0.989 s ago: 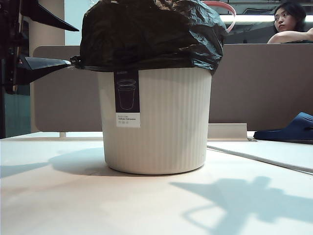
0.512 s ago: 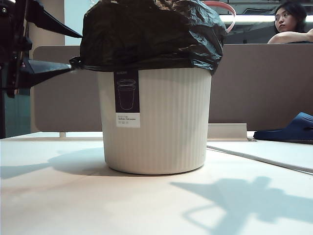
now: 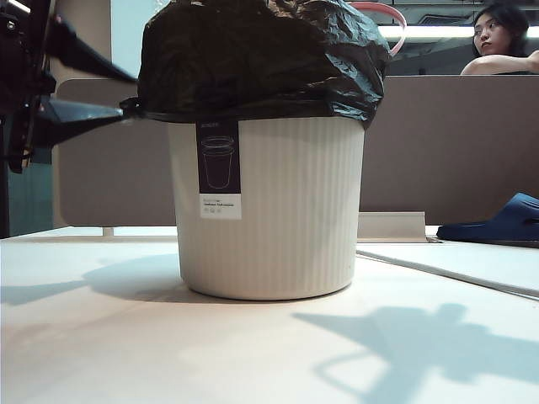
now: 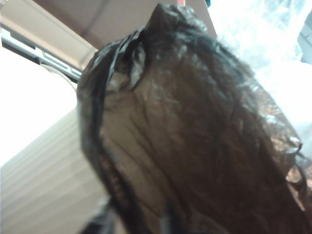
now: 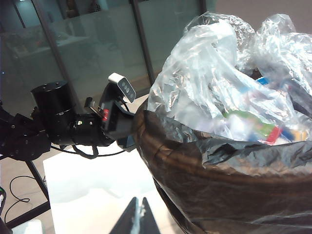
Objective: Open the ring lid of the trash can, pull out the black garbage bag inside, and place it on the table.
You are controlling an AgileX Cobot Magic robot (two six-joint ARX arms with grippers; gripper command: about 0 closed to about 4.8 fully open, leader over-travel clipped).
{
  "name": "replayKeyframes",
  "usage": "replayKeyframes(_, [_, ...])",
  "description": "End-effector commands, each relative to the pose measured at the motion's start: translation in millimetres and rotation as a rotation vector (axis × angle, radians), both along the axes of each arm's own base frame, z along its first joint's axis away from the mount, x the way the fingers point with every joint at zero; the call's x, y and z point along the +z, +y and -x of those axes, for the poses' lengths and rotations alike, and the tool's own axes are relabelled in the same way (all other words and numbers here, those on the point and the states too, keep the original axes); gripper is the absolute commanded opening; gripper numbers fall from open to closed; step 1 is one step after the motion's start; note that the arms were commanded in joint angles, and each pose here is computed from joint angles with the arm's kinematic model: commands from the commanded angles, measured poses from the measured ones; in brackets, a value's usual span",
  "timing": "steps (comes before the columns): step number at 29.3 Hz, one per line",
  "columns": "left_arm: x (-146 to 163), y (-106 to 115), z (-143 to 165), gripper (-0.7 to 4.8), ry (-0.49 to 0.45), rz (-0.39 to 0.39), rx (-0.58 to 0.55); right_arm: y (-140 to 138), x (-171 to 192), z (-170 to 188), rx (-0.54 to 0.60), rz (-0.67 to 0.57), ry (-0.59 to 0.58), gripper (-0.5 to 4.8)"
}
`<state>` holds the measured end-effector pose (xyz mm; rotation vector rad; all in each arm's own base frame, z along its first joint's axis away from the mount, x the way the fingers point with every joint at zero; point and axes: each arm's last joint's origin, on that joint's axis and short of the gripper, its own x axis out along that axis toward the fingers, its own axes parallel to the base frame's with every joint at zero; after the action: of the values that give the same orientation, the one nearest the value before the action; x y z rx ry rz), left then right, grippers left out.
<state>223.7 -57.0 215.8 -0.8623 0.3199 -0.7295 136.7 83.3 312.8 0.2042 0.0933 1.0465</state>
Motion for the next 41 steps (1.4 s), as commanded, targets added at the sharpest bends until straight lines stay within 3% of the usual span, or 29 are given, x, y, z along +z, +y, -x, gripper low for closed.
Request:
replayKeyframes(1, [0.8,-0.3,-0.4,1.02,-0.015,-0.019,0.01,-0.1,3.8,0.6,0.005,-0.014,-0.02,-0.04])
replayKeyframes(5, [0.8,-0.1,-0.5,0.52,-0.017,-0.02,0.012,-0.1,3.8,0.6,0.005,-0.016,-0.018,-0.04])
replayKeyframes(11, [0.9,0.1,-0.8,0.38,-0.017,-0.019,0.028,0.0,3.8,0.7,0.009,-0.016,-0.016,-0.04])
replayKeyframes(13, [0.9,0.1,-0.8,-0.05,-0.017,-0.019,0.028,0.1,3.8,1.0,0.019,-0.016,-0.017,-0.04])
replayKeyframes(21, [1.7,0.2,-0.8,-0.04,-0.016,-0.009,0.028,0.3,3.7,1.2,0.028,-0.016,-0.014,-0.04])
replayKeyframes(23, [1.7,0.3,-0.8,0.65,0.001,0.01,0.027,0.3,3.7,1.2,0.028,-0.016,-0.014,-0.04])
replayKeyframes(25, [1.8,0.4,-0.9,2.0,0.017,0.027,0.027,0.3,3.6,1.2,0.028,-0.016,-0.014,-0.04])
replayKeyframes(27, [1.8,0.3,-0.8,2.61,0.022,0.033,0.025,0.3,3.7,1.2,0.028,-0.017,-0.014,-0.04])
replayKeyframes(41, [2.9,1.7,-2.4,2.61,0.027,0.052,0.094,0.3,3.6,1.2,0.028,-0.016,-0.014,-0.04])
